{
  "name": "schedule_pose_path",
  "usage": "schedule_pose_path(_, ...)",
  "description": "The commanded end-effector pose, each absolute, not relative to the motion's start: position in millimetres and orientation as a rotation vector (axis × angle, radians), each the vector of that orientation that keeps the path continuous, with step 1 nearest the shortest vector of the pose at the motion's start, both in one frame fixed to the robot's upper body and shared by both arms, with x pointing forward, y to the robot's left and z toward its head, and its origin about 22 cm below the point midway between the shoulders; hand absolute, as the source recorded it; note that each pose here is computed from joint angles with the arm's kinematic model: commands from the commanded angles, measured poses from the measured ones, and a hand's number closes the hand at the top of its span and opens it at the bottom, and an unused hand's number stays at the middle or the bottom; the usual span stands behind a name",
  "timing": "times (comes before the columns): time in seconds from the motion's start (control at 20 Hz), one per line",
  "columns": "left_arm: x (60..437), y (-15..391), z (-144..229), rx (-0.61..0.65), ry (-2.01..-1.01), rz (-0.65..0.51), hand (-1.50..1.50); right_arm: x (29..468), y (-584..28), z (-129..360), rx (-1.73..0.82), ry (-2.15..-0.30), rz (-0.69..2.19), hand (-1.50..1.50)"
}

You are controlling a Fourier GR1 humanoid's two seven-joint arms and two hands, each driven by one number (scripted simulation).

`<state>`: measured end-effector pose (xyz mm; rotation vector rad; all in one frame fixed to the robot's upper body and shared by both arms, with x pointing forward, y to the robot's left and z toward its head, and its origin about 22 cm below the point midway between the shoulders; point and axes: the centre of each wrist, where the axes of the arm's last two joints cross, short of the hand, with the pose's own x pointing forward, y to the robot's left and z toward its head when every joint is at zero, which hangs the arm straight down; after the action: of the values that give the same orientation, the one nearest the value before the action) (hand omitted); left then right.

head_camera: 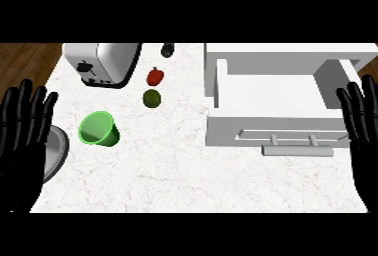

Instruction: Pick up the cup, place it into the drawer and close the drawer

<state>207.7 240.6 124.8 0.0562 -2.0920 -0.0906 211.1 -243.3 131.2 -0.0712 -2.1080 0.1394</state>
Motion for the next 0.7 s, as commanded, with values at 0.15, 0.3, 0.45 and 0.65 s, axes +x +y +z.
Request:
schedule_pose_path(0.15,224.8,302.8,124.1,-0.155,-2.121,-0.223,-1.50,217.1,-236.7,130.9,-0.046,-2.130,0.105,-1.50)
schedule_pose_path(0.3,244.1,304.1,102.3,-0.298,-1.900,-0.065,-1.50,217.6,-232.3,117.7,0.050,-1.997,0.243,-1.50)
schedule_pose_path(0.45,251.4,336.2,94.8,-0.334,-1.851,-0.027,-1.50,220.5,-234.5,121.5,0.072,-1.966,0.236,-1.50)
schedule_pose_path(0.65,272.4,374.4,91.0,-0.345,-1.861,-0.023,-1.50,242.1,-230.7,121.2,0.069,-1.950,0.251,-1.50)
